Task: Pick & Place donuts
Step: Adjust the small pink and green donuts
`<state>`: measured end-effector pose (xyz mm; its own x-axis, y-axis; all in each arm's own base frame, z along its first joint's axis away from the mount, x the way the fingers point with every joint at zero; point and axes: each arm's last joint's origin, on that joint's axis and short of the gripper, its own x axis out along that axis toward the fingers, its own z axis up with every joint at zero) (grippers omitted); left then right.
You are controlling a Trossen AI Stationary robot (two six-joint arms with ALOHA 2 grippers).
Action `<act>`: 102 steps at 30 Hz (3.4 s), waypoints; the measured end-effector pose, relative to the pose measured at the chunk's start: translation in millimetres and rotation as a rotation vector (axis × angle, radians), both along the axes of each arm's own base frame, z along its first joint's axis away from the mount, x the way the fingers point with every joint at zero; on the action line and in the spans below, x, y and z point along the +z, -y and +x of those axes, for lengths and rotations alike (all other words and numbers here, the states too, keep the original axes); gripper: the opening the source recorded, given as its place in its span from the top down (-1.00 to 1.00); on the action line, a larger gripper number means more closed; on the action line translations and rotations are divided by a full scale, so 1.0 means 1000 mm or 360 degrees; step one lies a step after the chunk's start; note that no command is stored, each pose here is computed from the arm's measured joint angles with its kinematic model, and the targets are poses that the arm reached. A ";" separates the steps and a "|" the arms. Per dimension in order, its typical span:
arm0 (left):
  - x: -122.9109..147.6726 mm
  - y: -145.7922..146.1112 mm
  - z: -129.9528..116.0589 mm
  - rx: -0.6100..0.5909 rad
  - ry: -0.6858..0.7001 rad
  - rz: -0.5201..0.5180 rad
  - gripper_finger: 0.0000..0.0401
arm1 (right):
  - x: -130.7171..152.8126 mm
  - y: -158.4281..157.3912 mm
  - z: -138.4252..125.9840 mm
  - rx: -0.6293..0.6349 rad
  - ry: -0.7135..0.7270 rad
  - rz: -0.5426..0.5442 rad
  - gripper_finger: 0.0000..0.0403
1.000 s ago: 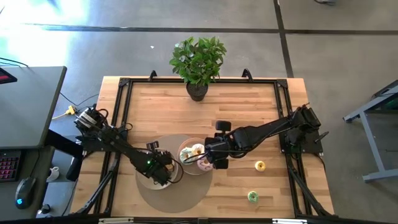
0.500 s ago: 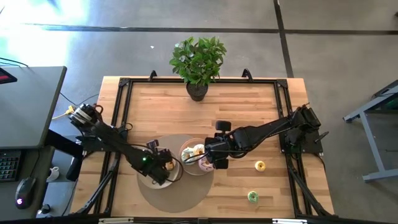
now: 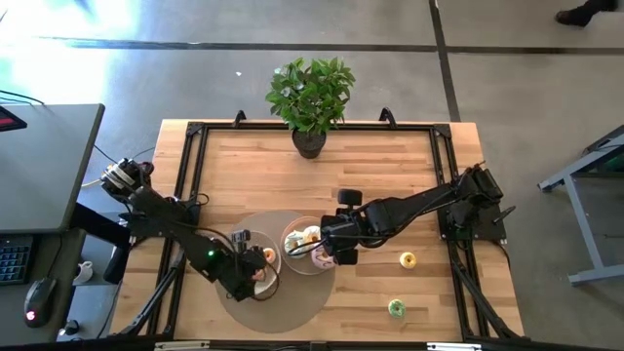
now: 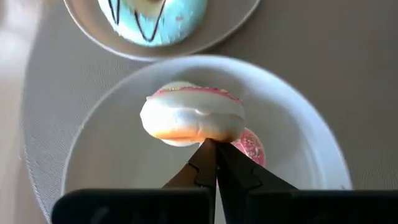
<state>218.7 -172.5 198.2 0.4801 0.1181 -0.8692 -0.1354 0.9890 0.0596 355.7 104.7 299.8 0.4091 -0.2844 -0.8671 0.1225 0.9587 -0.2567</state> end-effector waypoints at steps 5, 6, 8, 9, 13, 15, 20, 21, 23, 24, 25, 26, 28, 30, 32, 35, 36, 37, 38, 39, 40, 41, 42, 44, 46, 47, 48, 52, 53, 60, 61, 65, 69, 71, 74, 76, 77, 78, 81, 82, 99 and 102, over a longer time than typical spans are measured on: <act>0.008 0.006 -0.008 -0.0069 0.0102 0.0054 1.00 | -0.005 -0.005 0.014 0.0103 0.0171 0.0043 0.53; 0.010 0.008 -0.010 -0.0081 0.0121 0.0057 1.00 | -0.011 -0.007 0.016 0.0170 0.0184 0.0048 0.53; 0.012 0.012 -0.014 -0.0106 0.0156 0.0069 1.00 | -0.025 -0.011 0.021 0.0319 0.0234 0.0073 0.53; 0.013 0.014 -0.016 -0.0121 0.0162 0.0071 1.00 | -0.033 -0.013 0.025 0.0387 0.0293 0.0096 0.53; 0.015 0.020 -0.023 -0.0163 0.0186 0.0061 1.00 | -0.066 -0.017 0.034 0.0668 0.0588 0.0188 0.53; 0.015 0.021 -0.023 -0.0164 0.0196 0.0046 1.00 | -0.076 -0.014 0.038 0.0774 0.0824 0.0194 0.52; 0.017 0.024 -0.020 -0.0158 0.0260 -0.0015 1.00 | -0.080 0.000 0.046 0.0971 0.1346 0.0255 0.38; 0.018 0.025 -0.019 -0.0154 0.0280 -0.0020 1.00 | -0.082 0.003 0.048 0.1015 0.1381 0.0304 0.33; 0.019 0.026 -0.018 -0.0152 0.0304 -0.0032 1.00 | -0.089 0.005 0.056 0.1084 0.1389 0.0374 0.23; 0.019 0.026 -0.017 -0.0151 0.0310 -0.0037 1.00 | -0.092 0.005 0.060 0.1097 0.1375 0.0382 0.17; 0.019 0.027 -0.017 -0.0150 0.0315 -0.0043 1.00 | -0.096 0.005 0.063 0.1107 0.1360 0.0383 0.12; 0.019 0.027 -0.017 -0.0149 0.0324 -0.0050 1.00 | -0.098 0.005 0.067 0.1115 0.1357 0.0374 0.08; 0.020 0.027 -0.017 -0.0148 0.0331 -0.0050 1.00 | -0.100 0.005 0.077 0.1122 0.1370 0.0355 0.00; 0.021 0.028 -0.015 -0.0153 0.0354 -0.0064 1.00 | -0.103 0.003 0.086 0.1130 0.1366 0.0361 -0.04; 0.021 0.029 -0.015 -0.0173 0.0362 -0.0062 1.00 | -0.106 0.001 0.094 0.1129 0.1338 0.0364 -0.05; 0.022 0.030 -0.014 -0.0187 0.0381 -0.0073 1.00 | -0.107 0.000 0.103 0.1132 0.1257 0.0379 -0.05; 0.022 0.030 -0.014 -0.0187 0.0381 -0.0073 1.00 | -0.108 -0.001 0.105 0.1142 0.1225 0.0395 -0.05; 0.022 0.030 -0.014 -0.0187 0.0379 -0.0073 1.00 | -0.107 -0.002 0.108 0.1162 0.1211 0.0416 -0.06; 0.022 0.030 -0.014 -0.0191 0.0375 -0.0069 1.00 | -0.107 -0.003 0.109 0.1192 0.1197 0.0446 -0.06; 0.021 0.030 -0.014 -0.0202 0.0373 -0.0059 1.00 | -0.108 -0.004 0.109 0.1227 0.1183 0.0481 -0.06; 0.022 0.030 -0.014 -0.0214 0.0374 -0.0051 1.00 | -0.110 -0.005 0.110 0.1259 0.1189 0.0509 -0.06; 0.022 0.030 -0.014 -0.0224 0.0375 -0.0046 1.00 | -0.109 -0.006 0.111 0.1276 0.1197 0.0522 -0.06; 0.022 0.030 -0.014 -0.0242 0.0374 -0.0036 1.00 | -0.110 -0.007 0.111 0.1279 0.1187 0.0526 -0.06; 0.023 0.032 -0.012 -0.0283 0.0407 -0.0038 1.00 | -0.110 -0.008 0.111 0.1260 0.1196 0.0503 -0.06; 0.025 0.034 -0.011 -0.0350 0.0437 -0.0018 1.00 | -0.110 -0.007 0.111 0.1231 0.1192 0.0490 -0.06; 0.026 0.035 -0.010 -0.0383 0.0456 -0.0011 1.00 | -0.111 -0.007 0.111 0.1225 0.1185 0.0496 -0.06; 0.027 0.036 -0.009 -0.0412 0.0476 -0.0010 1.00 | -0.111 -0.007 0.111 0.1220 0.1180 0.0505 -0.06; 0.028 0.036 -0.008 -0.0466 0.0492 0.0018 1.00 | -0.112 -0.007 0.110 0.1224 0.1164 0.0520 -0.06; 0.028 0.036 -0.009 -0.0465 0.0485 0.0025 1.00 | -0.112 -0.007 0.110 0.1240 0.1156 0.0537 -0.06; 0.027 0.032 -0.007 -0.0422 0.0482 0.0072 1.00 | -0.112 -0.013 0.108 0.1313 0.1152 0.0617 0.00; 0.027 0.030 -0.005 -0.0405 0.0482 0.0068 1.00 | -0.112 -0.014 0.108 0.1305 0.1154 0.0606 0.02; 0.027 0.022 0.001 -0.0314 0.0470 0.0042 1.00 | -0.111 -0.018 0.107 0.1282 0.1165 0.0573 0.21; 0.026 0.013 0.007 -0.0212 0.0429 -0.0021 1.00 | -0.113 -0.017 0.107 0.1238 0.1140 0.0540 0.45; 0.026 0.010 0.009 -0.0190 0.0414 -0.0048 1.00 | -0.114 -0.017 0.107 0.1218 0.1120 0.0527 0.56; 0.025 0.009 0.010 -0.0143 0.0412 -0.0066 0.97 | -0.116 -0.016 0.106 0.1157 0.1078 0.0476 0.71; 0.025 0.008 0.009 -0.0104 0.0409 -0.0076 0.93 | -0.117 -0.015 0.106 0.1114 0.1067 0.0437 0.80; 0.024 0.008 0.009 -0.0082 0.0398 -0.0084 0.89 | -0.117 -0.015 0.106 0.1096 0.1064 0.0419 0.85; 0.024 0.007 0.008 -0.0057 0.0383 -0.0091 0.85 | -0.117 -0.015 0.106 0.1077 0.1064 0.0401 0.90; 0.022 0.005 0.005 0.0051 0.0342 -0.0127 0.67 | -0.117 -0.013 0.107 0.1008 0.1066 0.0323 0.96; 0.021 0.004 0.005 0.0094 0.0334 -0.0145 0.60 | -0.117 -0.012 0.107 0.0979 0.1066 0.0292 0.96; 0.015 -0.002 -0.005 0.0531 0.0185 -0.0327 0.05 | -0.123 0.021 0.112 0.0534 0.1020 0.0295 0.95; 0.016 -0.007 -0.010 0.0589 0.0144 -0.0298 0.08 | -0.122 0.022 0.113 0.0492 0.1045 0.0386 0.92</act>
<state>208.6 -165.9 214.2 0.5105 0.1413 -0.8482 -0.4800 0.8652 -0.1448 468.8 82.3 177.8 0.8921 0.0939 -0.4420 -0.1056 0.9944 -0.0018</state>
